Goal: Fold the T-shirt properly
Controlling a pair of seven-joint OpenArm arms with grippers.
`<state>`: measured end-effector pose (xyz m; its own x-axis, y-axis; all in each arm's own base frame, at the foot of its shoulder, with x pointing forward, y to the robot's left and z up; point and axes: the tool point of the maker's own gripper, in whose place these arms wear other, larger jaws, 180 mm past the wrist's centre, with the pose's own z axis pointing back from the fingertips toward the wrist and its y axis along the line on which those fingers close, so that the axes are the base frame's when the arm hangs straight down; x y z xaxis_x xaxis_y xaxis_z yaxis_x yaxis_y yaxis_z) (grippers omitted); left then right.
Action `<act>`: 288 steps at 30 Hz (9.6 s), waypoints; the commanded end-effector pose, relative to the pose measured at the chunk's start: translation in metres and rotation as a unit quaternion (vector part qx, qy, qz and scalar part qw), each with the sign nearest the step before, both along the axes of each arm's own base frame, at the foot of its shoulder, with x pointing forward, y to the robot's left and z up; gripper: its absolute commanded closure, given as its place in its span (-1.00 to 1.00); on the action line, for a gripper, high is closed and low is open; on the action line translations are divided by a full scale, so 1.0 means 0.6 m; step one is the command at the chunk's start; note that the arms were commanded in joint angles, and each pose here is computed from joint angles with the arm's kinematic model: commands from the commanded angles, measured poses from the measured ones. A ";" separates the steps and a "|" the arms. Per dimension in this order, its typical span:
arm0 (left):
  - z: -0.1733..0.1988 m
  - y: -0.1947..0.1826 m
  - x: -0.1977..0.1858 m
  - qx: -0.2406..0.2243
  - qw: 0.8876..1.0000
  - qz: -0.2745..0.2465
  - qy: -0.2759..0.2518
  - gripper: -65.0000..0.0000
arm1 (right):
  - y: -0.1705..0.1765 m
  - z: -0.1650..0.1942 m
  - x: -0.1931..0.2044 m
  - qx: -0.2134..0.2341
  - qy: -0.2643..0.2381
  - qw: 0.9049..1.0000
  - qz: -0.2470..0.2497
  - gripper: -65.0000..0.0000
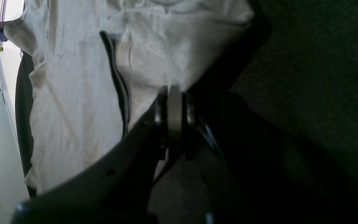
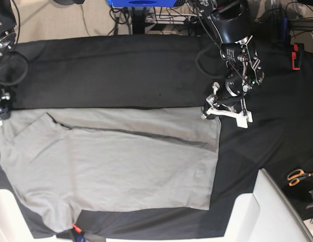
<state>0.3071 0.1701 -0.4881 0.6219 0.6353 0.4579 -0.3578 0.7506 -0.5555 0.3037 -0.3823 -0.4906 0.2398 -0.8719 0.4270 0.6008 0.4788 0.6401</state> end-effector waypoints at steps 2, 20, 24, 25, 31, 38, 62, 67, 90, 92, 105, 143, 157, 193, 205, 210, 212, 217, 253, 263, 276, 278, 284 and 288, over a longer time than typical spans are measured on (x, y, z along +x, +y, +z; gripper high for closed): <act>0.013 0.008 0.001 0.010 1.000 0.003 -0.009 1.00 | -0.035 0.033 0.011 -0.023 -0.022 0.999 -0.004 0.98; 0.061 0.059 -0.126 0.096 0.995 -0.007 -0.004 1.00 | -0.057 0.057 -0.113 -0.061 0.041 0.996 0.046 0.98; 0.061 0.067 -0.171 0.112 0.994 -0.012 0.011 1.00 | -0.047 0.053 -0.147 -0.071 0.059 0.994 0.060 0.98; 0.062 0.068 -0.180 0.115 0.993 -0.013 0.015 1.00 | -0.040 0.048 -0.154 -0.069 0.063 0.994 0.062 0.98; 0.061 0.073 -0.228 0.127 0.991 -0.018 0.035 1.00 | -0.026 0.039 -0.191 -0.078 0.080 0.991 0.069 0.98; 0.068 0.077 -0.252 0.138 0.989 -0.022 0.043 1.00 | -0.005 0.031 -0.236 -0.084 0.104 0.988 0.081 0.98; 0.055 0.082 -0.282 0.141 0.987 -0.025 0.066 1.00 | 0.035 0.031 -0.283 -0.089 0.128 0.983 0.098 0.96; 0.056 0.101 -0.288 0.157 0.984 -0.036 0.072 1.00 | 0.032 0.032 -0.284 -0.091 0.130 0.982 0.098 0.96; 0.021 0.147 -0.338 0.161 0.979 -0.022 0.122 -0.66 | -0.006 0.049 -0.330 -0.102 0.130 0.986 0.037 -0.25; 0.034 0.180 -0.346 0.176 0.977 0.003 0.121 -0.77 | -0.015 0.066 -0.322 -0.118 0.123 0.985 0.038 -0.25; 0.232 0.325 -0.200 0.338 0.941 -0.008 -0.006 -0.79 | -0.083 0.159 -0.044 -0.213 0.036 0.963 0.161 -0.27; 0.155 0.267 -0.156 0.241 0.969 -0.032 0.049 -0.73 | 0.010 0.034 0.094 -0.242 0.039 0.941 0.234 -0.25; 0.142 0.230 -0.138 0.231 0.969 -0.068 0.048 0.24 | 0.006 0.040 0.098 -0.246 0.036 0.940 0.233 -0.25; 0.144 0.233 -0.138 0.235 0.968 -0.067 0.048 0.24 | 0.033 0.056 0.117 -0.346 0.055 0.883 0.311 0.99; 0.144 0.233 -0.137 0.235 0.969 -0.067 0.048 0.24 | 0.023 0.098 0.070 -0.323 0.087 0.890 0.310 0.99; 0.124 0.233 -0.139 0.220 0.972 -0.063 0.060 0.24 | 0.045 0.098 0.042 -0.304 0.108 0.891 0.321 0.99; 0.116 0.233 -0.141 0.215 0.973 -0.062 0.066 0.24 | 0.054 0.103 0.032 -0.304 0.110 0.889 0.325 0.99; 0.115 0.231 -0.139 0.212 0.973 -0.062 0.065 0.24 | 0.084 0.108 0.004 -0.300 0.118 0.883 0.342 0.99; 0.117 0.237 -0.144 0.216 0.972 -0.059 0.067 0.25 | 0.079 0.034 0.151 -0.307 0.129 0.884 0.328 -0.40; 0.116 0.237 -0.145 0.216 0.972 -0.059 0.067 0.25 | 0.089 0.029 0.150 -0.307 0.131 0.882 0.334 -0.32; 0.116 0.234 -0.139 0.215 0.973 -0.061 0.065 0.25 | 0.083 0.035 0.154 -0.313 0.129 0.879 0.335 0.81; 0.117 0.234 -0.138 0.215 0.972 -0.061 0.065 0.25 | 0.081 0.037 0.155 -0.314 0.128 0.879 0.334 0.87; 0.131 0.235 -0.113 0.216 0.974 -0.057 0.047 0.25 | 0.075 0.047 0.166 -0.337 0.135 0.864 0.349 1.00; 0.156 0.242 -0.076 0.223 0.973 -0.052 0.021 0.25 | 0.070 0.066 0.180 -0.371 0.135 0.845 0.360 1.00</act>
<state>0.2518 0.3066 -0.4087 0.7241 0.3307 0.6053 -0.2919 0.9420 -0.1655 0.3902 -0.3262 -0.4770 0.8185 0.0239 0.5741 0.0374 0.9948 -0.0947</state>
